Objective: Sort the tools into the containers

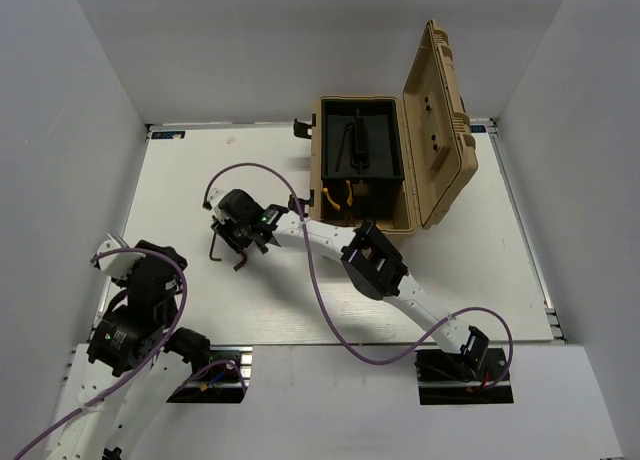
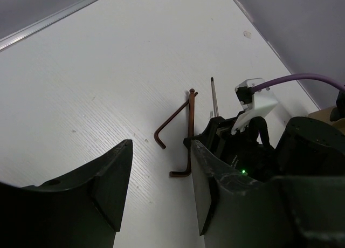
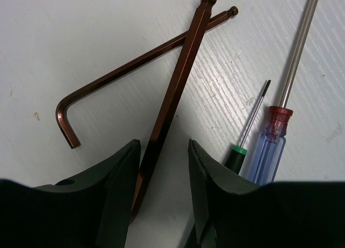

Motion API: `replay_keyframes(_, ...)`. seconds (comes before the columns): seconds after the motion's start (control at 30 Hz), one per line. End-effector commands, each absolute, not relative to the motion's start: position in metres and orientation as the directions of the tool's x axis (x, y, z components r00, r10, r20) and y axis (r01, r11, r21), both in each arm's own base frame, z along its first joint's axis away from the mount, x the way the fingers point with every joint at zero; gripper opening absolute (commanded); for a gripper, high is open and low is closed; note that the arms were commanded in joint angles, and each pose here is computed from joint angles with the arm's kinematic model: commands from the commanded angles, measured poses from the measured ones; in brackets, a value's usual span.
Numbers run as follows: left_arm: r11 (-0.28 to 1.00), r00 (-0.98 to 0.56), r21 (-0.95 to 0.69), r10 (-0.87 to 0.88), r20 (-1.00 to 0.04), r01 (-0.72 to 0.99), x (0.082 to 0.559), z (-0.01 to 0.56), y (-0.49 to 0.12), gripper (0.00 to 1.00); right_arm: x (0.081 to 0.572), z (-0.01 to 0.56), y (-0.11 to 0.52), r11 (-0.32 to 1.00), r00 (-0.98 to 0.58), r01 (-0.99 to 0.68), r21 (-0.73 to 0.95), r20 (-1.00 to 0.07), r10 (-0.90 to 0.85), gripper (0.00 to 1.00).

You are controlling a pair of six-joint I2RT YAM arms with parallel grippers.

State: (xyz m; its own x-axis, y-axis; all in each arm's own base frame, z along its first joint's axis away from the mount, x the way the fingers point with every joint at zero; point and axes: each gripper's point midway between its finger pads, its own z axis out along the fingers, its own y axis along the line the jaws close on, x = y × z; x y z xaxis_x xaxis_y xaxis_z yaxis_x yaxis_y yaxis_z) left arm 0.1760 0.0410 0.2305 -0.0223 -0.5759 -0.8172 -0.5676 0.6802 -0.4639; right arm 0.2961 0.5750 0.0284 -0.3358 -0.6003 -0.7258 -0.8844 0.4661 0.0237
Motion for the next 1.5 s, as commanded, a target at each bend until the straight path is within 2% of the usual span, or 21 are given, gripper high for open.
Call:
replay_keyframes(0.0, 0.679, -0.013, -0.467, -0.574, -0.819, -0.566, 0.175, 0.229, 0.042, 0.58, 0.293, 0.012, 0.577, 0.466, -0.314, -0.885, -0.014, -0.720, -0.619, 0.47)
replay_keyframes(0.17, 0.679, -0.013, -0.467, -0.574, -0.819, -0.566, 0.175, 0.229, 0.042, 0.58, 0.281, 0.000, 0.573, 0.459, -0.328, -0.889, -0.005, -0.693, -0.642, 0.46)
replay_keyframes(0.37, 0.677, -0.006, -0.475, -0.577, -0.816, -0.562, 0.174, 0.230, 0.043, 0.58, 0.273, -0.016, 0.560, 0.463, -0.324, -0.885, -0.046, -0.652, -0.685, 0.38)
replay_keyframes(0.5, 0.676, 0.001, -0.482, -0.580, -0.814, -0.558, 0.173, 0.231, 0.043, 0.58, 0.277, -0.025, 0.546, 0.486, -0.339, -0.870, -0.080, -0.619, -0.708, 0.25)
replay_keyframes(0.53, 0.676, 0.001, -0.482, -0.580, -0.814, -0.558, 0.173, 0.231, 0.043, 0.58, 0.275, -0.026, 0.544, 0.486, -0.342, -0.870, -0.078, -0.614, -0.712, 0.17)
replay_keyframes(0.67, 0.676, 0.001, -0.482, -0.580, -0.814, -0.558, 0.173, 0.231, 0.043, 0.58, 0.276, -0.020, 0.540, 0.506, -0.369, -0.860, -0.064, -0.607, -0.704, 0.00)
replay_keyframes(0.83, 0.676, 0.001, -0.482, -0.580, -0.814, -0.558, 0.173, 0.231, 0.043, 0.58, 0.286, 0.006, 0.538, 0.551, -0.414, -0.834, -0.026, -0.628, -0.658, 0.00)
replay_keyframes(1.03, 0.676, 0.001, -0.482, -0.580, -0.814, -0.558, 0.173, 0.231, 0.043, 0.58, 0.302, 0.074, 0.545, 0.569, -0.441, -0.820, 0.060, -0.699, -0.563, 0.00)
replay_keyframes(1.3, 0.683, -0.023, -0.466, -0.576, -0.817, -0.563, 0.178, 0.228, 0.039, 0.58, 0.280, 0.206, 0.550, 0.398, -0.460, -0.868, 0.297, -0.782, -0.420, 0.00)
replay_keyframes(1.47, 0.685, -0.029, -0.467, -0.579, -0.815, -0.559, 0.178, 0.228, 0.038, 0.58, 0.275, 0.245, 0.540, 0.346, -0.473, -0.869, 0.353, -0.798, -0.374, 0.00)
